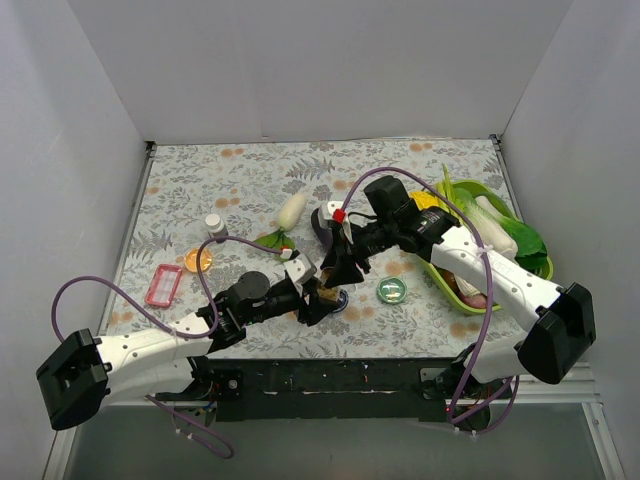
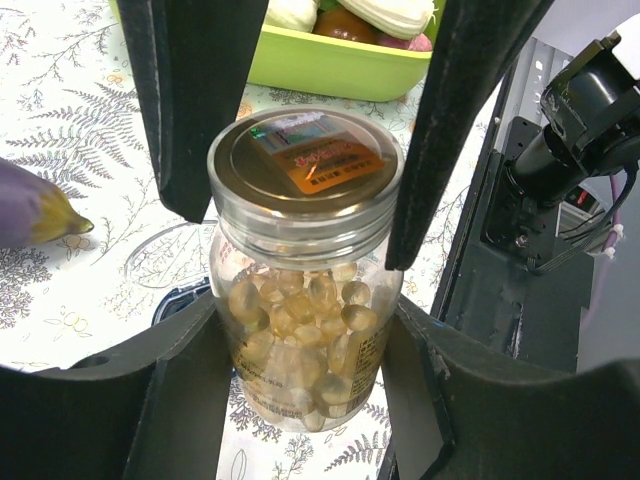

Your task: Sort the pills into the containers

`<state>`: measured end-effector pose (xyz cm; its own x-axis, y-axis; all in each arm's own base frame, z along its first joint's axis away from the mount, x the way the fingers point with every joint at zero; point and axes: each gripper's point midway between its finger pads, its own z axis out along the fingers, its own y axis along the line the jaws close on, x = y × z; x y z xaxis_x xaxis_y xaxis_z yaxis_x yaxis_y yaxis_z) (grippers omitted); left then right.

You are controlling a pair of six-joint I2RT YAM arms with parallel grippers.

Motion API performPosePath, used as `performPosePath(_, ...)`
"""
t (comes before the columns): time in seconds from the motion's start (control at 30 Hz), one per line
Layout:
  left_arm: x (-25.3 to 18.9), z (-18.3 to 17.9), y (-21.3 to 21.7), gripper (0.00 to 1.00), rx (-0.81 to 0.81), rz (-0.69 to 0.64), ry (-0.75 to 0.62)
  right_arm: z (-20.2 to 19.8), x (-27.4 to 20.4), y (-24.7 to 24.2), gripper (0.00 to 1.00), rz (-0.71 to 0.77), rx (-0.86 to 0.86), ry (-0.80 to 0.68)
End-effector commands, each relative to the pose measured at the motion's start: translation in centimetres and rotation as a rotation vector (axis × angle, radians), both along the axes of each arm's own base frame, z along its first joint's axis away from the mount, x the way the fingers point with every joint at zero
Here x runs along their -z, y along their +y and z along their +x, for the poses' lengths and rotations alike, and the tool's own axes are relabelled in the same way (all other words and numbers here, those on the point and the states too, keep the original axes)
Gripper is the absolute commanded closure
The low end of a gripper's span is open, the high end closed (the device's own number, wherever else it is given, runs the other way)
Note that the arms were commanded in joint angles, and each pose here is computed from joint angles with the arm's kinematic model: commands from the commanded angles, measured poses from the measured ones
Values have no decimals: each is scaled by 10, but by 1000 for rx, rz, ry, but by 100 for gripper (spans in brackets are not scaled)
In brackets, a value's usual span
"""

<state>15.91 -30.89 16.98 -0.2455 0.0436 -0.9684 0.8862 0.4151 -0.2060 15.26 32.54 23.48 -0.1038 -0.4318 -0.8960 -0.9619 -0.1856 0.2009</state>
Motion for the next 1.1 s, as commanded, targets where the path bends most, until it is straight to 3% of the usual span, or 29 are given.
performPosePath(0.0,-55,12,-5,100,-38,-156,-105,6,12,-2,59,-53,57,39)
performPosePath(0.37,-54,9,-5,100,-26,-165,-96,3,11,-2,37,-46,31,41)
performPosePath(0.63,-52,8,-5,100,-20,-157,-92,4,4,-1,42,-29,30,36)
performPosePath(1.07,-45,6,-8,100,0,-129,-81,7,-22,-4,34,58,13,124)
